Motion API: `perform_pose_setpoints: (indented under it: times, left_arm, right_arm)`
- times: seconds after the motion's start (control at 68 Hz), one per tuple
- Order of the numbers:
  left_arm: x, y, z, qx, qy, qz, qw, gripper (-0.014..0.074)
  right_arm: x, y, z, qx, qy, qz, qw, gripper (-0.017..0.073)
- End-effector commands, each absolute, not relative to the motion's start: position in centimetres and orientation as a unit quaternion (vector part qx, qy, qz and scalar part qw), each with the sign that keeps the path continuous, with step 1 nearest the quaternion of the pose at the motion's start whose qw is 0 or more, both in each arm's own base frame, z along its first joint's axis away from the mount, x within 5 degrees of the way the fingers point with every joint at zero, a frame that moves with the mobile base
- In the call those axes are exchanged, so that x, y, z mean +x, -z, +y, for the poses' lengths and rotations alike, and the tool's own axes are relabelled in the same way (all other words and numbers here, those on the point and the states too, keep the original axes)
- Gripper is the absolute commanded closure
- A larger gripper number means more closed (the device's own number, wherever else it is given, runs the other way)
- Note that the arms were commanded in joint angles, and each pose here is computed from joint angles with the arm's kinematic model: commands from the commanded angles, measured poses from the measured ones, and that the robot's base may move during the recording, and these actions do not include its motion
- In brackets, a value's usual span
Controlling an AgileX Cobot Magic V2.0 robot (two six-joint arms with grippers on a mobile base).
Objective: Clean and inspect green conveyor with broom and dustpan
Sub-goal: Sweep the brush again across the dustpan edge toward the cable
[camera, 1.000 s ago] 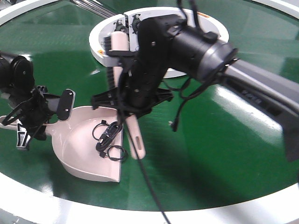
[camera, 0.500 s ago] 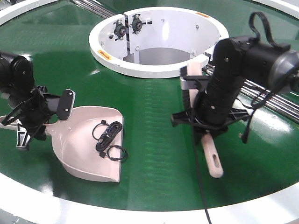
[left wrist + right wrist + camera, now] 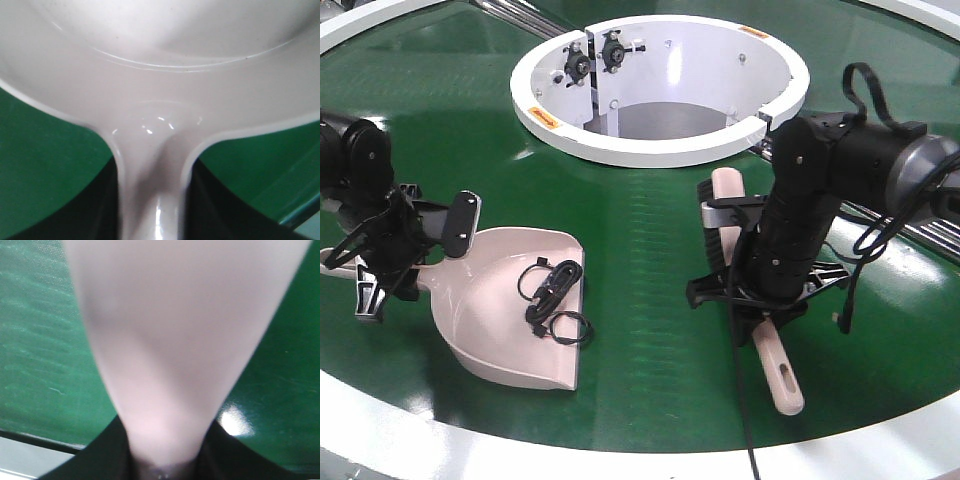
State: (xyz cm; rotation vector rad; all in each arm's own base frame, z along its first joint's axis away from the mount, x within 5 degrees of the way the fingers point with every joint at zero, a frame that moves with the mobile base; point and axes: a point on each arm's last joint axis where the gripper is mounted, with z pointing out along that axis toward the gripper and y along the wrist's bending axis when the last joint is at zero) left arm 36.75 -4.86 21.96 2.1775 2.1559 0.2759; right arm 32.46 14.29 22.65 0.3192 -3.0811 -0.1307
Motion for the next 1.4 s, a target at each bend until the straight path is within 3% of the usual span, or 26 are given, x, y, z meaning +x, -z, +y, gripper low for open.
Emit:
perform_pose_setpoints:
  times: [0.0,0.353,0.661,1.382]
  left_arm:
    - [36.8,-24.4,-5.3,0.699,-0.11,0.703,0.076,0.0518]
    - [36.8,-24.4,-5.3,0.699,-0.11,0.703,0.076,0.0518]
    - [36.8,-24.4,-5.3,0.699,-0.11,0.703,0.076,0.0518]
    - [36.8,-24.4,-5.3,0.699,-0.11,0.703,0.076,0.0518]
  right_arm:
    - [31.4,-24.4,15.2,0.125,0.047,-0.991,0.025,0.0555]
    - [31.7,-21.1,20.5,0.14,0.046,-0.987,0.065,0.0554]
    - [32.8,-19.1,22.3,0.106,0.089,-0.985,0.099,0.0554]
    - [34.0,-18.6,27.4,0.114,0.139,-0.979,0.093,0.0554]
